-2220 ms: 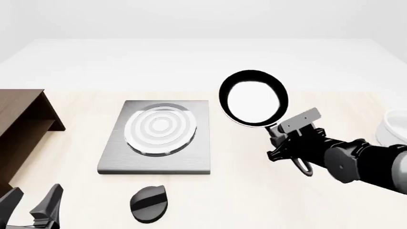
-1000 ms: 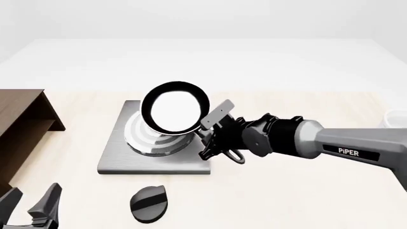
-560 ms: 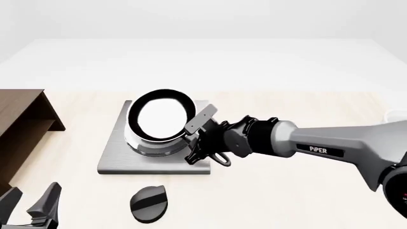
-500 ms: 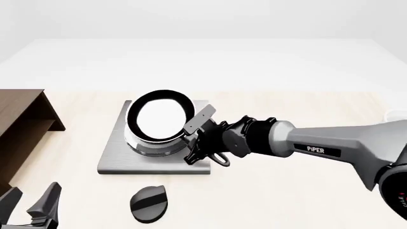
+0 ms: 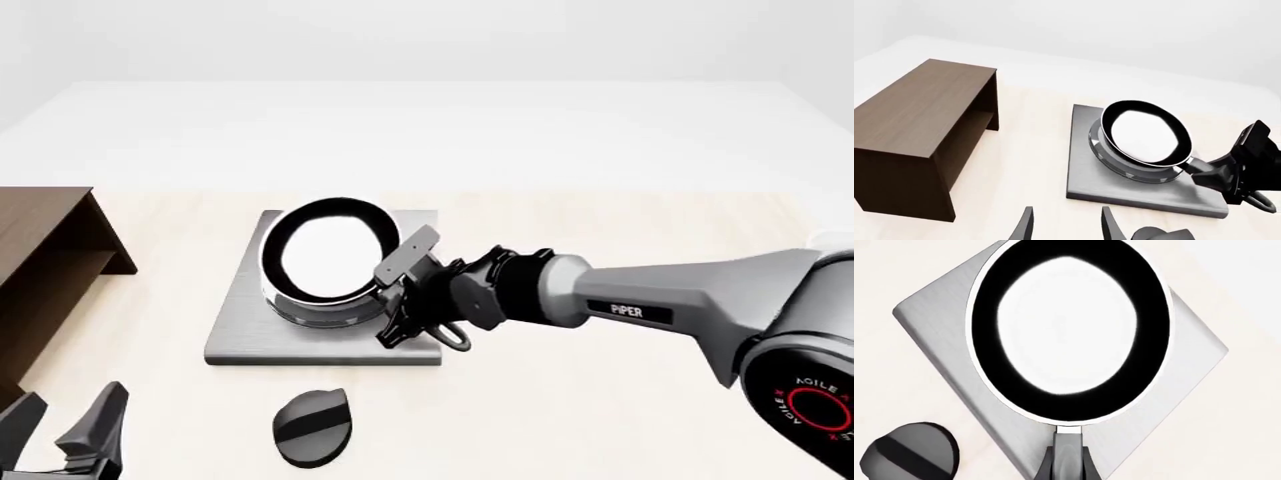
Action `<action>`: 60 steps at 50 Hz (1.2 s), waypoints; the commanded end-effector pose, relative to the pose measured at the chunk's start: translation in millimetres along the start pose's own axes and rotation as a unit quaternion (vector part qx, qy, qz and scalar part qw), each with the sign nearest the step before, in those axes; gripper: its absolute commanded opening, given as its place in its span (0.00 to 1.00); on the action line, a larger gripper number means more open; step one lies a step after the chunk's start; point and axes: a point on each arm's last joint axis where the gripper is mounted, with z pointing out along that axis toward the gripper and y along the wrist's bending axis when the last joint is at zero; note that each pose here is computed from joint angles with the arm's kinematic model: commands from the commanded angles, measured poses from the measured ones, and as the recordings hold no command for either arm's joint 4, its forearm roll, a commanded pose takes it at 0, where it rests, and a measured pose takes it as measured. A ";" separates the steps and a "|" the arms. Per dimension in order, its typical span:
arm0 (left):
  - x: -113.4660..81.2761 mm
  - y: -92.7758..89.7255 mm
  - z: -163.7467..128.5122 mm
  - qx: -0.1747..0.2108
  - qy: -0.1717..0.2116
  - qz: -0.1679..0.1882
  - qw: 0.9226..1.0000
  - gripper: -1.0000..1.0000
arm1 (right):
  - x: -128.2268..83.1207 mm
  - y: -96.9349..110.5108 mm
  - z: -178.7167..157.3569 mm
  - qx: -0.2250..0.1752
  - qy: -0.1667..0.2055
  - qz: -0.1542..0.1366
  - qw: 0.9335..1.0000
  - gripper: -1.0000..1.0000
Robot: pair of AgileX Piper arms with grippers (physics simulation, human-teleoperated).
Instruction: Turn on the stove and put the frying pan on it.
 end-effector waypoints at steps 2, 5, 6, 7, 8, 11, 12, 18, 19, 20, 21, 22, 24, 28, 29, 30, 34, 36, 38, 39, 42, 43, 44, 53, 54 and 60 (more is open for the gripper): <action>0.5 0.0 0.1 0.000 0.002 -0.003 1.000 1.00 | -7.0 -5.4 0.6 0.005 -0.014 0.016 1.000 0.00; 0.5 0.0 0.1 0.000 0.002 -0.003 1.000 1.00 | -6.0 -6.5 2.0 0.006 -0.013 0.018 1.000 0.00; 0.5 0.0 0.1 0.000 0.002 -0.003 1.000 1.00 | -5.3 -6.3 3.2 0.005 -0.012 0.018 1.000 0.00; 0.5 0.0 0.1 0.000 0.001 -0.003 1.000 1.00 | -5.0 -6.4 3.8 0.005 -0.012 0.018 1.000 0.00; 0.4 0.0 0.1 0.000 0.001 -0.003 1.000 1.00 | -4.7 -6.1 4.5 0.005 -0.011 0.017 1.000 0.00; 0.4 0.0 0.1 0.000 0.001 -0.003 1.000 1.00 | -4.5 -5.4 6.2 0.004 -0.010 0.016 1.000 0.00; 0.4 0.0 0.1 0.000 0.001 -0.004 1.000 1.00 | -4.5 -5.7 7.0 0.005 -0.009 0.016 1.000 0.00; 0.4 0.0 0.1 0.000 0.001 -0.005 1.000 1.00 | -3.7 -5.9 10.9 0.004 -0.006 0.016 1.000 0.00; 0.4 0.0 0.1 0.000 0.001 -0.005 1.000 1.00 | -3.6 -5.9 11.3 0.004 -0.006 0.016 1.000 0.00; 0.3 0.0 0.1 0.000 0.001 -0.005 1.000 1.00 | -3.6 -6.0 11.7 0.004 -0.005 0.016 1.000 0.00; 0.4 0.0 0.1 0.000 0.001 -0.005 1.000 1.00 | -3.5 -6.1 12.2 0.004 -0.005 0.016 1.000 0.00; 0.4 0.0 0.1 0.000 0.001 -0.005 1.000 1.00 | -3.5 -6.1 12.2 0.004 -0.005 0.016 1.000 0.00; 0.4 0.0 0.1 0.000 0.001 -0.005 1.000 1.00 | -3.2 -6.7 13.4 0.005 -0.004 0.017 1.000 0.00; 0.3 0.0 0.1 0.001 0.001 -0.006 1.000 1.00 | -1.9 -8.9 16.1 0.006 -0.001 0.018 1.000 0.00; 0.3 0.0 0.1 0.001 0.001 -0.006 1.000 1.00 | -1.8 -9.0 16.1 0.006 -0.001 0.018 1.000 0.00; 0.3 0.0 0.1 0.001 0.001 -0.006 1.000 1.00 | -1.8 -9.0 16.1 0.006 -0.001 0.018 1.000 0.00; 0.3 0.0 0.1 0.001 0.001 -0.006 1.000 1.00 | -3.4 -10.6 12.7 0.008 -0.004 0.021 1.000 1.00; 0.3 0.0 0.1 0.001 0.001 -0.005 1.000 1.00 | -5.0 -11.8 8.8 0.009 -0.006 0.021 1.000 1.00; 0.3 0.0 0.1 0.001 0.001 -0.006 1.000 1.00 | -5.4 -11.7 7.6 0.009 -0.007 0.020 1.000 1.00; 0.3 0.0 0.1 0.001 0.000 -0.006 1.000 1.00 | -6.2 -11.8 5.4 0.009 -0.009 0.020 1.000 1.00; 0.2 0.0 0.1 0.000 0.000 -0.005 1.000 1.00 | -8.3 -12.8 -1.5 0.010 -0.014 0.019 1.000 1.00; 0.2 0.0 0.1 0.000 0.000 -0.005 1.000 1.00 | -8.6 -13.0 -3.1 0.011 -0.015 0.019 1.000 1.00; 0.2 0.0 0.1 0.001 0.000 -0.005 1.000 1.00 | -8.8 -13.2 -5.4 0.011 -0.016 0.019 1.000 1.00; 0.1 -0.1 0.1 0.001 -0.001 -0.005 1.000 1.00 | -8.6 -15.0 -25.4 0.015 -0.027 0.016 0.999 1.00; 0.0 -0.1 0.1 0.001 -0.001 -0.004 1.000 1.00 | -9.1 -13.9 -32.7 0.015 -0.031 0.014 0.999 1.00; 0.0 -0.2 0.1 0.002 -0.001 -0.003 1.000 1.00 | -9.8 -14.6 -54.4 0.019 -0.044 0.009 0.999 1.00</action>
